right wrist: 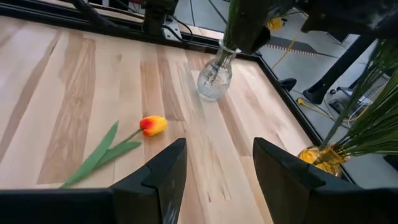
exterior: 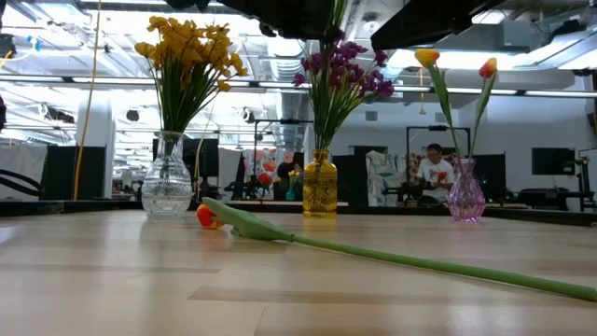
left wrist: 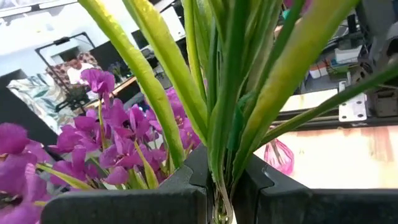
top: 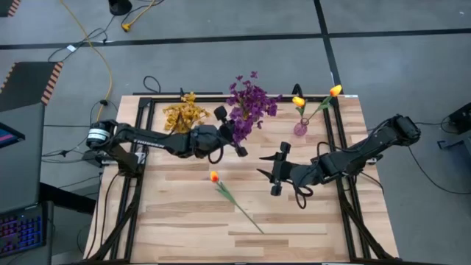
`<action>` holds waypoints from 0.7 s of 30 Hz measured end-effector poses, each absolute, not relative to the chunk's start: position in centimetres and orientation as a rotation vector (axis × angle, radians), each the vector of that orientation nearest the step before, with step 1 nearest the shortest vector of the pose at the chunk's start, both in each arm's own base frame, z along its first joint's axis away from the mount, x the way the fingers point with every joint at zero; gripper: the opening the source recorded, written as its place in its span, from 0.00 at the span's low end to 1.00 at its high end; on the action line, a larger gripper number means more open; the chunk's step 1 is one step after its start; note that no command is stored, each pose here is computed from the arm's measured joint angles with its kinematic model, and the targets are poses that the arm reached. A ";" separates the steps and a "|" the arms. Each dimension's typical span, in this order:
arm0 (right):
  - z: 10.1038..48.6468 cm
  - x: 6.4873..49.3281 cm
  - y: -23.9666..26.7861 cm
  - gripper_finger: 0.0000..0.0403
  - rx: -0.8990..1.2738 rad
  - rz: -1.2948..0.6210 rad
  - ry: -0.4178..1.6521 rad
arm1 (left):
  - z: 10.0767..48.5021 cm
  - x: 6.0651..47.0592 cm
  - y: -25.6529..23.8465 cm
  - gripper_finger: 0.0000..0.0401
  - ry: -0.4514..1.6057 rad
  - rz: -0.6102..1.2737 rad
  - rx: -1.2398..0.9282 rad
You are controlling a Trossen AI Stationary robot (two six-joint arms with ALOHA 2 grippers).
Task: Sort flowers into vase by color
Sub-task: Put the purple flowers into the yellow vase
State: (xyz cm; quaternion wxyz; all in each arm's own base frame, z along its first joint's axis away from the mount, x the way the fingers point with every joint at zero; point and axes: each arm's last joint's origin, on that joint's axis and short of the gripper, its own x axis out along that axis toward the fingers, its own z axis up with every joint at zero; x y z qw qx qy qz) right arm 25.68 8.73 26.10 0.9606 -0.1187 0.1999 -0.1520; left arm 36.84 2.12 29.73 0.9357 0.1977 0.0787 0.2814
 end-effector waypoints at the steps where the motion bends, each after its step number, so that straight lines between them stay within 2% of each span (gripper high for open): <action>1: 26.1 25.7 8.7 0.52 -0.240 -0.308 0.405 | 29.7 36.8 2.4 0.04 0.160 0.567 0.407; 10: 26.1 25.7 8.7 0.52 -0.241 -0.307 0.405 | 29.7 36.9 3.6 0.04 0.174 0.468 0.539; 21: 26.1 25.7 8.7 0.52 -0.243 -0.306 0.406 | 29.7 36.8 4.7 0.04 0.188 0.478 0.574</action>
